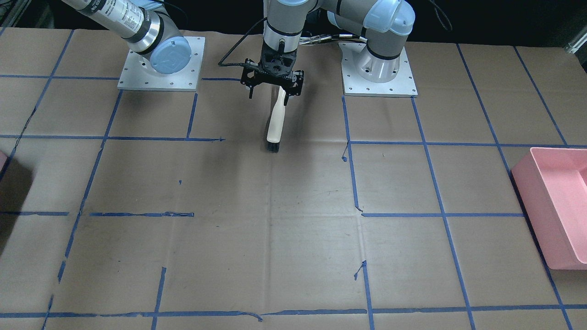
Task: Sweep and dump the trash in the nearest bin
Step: 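Lower the brush onto the table and open the left gripper, then raise the left gripper away from the brush toward the table's far side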
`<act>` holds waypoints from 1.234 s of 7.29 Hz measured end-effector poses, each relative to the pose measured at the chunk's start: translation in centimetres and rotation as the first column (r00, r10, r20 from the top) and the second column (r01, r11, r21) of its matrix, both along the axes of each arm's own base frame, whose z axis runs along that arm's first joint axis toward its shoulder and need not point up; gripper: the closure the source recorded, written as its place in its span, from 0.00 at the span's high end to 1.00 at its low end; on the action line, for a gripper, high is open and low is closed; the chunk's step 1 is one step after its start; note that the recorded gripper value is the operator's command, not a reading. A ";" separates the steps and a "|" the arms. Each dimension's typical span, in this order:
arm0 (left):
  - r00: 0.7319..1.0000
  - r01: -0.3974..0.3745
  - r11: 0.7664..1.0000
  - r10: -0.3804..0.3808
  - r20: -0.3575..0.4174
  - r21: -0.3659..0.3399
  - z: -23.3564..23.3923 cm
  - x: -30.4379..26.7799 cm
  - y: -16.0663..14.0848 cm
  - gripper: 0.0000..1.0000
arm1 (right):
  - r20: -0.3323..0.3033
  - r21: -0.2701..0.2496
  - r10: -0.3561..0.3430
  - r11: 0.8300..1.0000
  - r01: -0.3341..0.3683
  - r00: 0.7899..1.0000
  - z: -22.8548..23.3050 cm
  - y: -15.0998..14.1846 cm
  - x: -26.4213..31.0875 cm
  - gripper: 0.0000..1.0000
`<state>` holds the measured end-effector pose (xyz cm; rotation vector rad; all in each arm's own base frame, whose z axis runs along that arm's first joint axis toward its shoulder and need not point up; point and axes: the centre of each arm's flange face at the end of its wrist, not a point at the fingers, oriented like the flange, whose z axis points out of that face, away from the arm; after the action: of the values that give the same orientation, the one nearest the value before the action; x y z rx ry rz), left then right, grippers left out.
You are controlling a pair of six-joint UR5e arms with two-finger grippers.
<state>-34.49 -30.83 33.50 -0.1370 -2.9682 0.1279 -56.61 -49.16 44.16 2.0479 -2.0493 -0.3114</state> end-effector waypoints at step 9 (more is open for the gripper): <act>0.997 -0.029 0.995 0.022 0.074 0.096 13.5 11.5 -17.0 0.99 | -0.206 0.075 -0.163 0.980 0.182 0.965 -0.3 -2.0 2.0 0.04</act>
<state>-23.03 -47.84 47.02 -0.0928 -3.0426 -0.0191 -54.58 -51.11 43.91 1.8058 -2.1272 -0.6279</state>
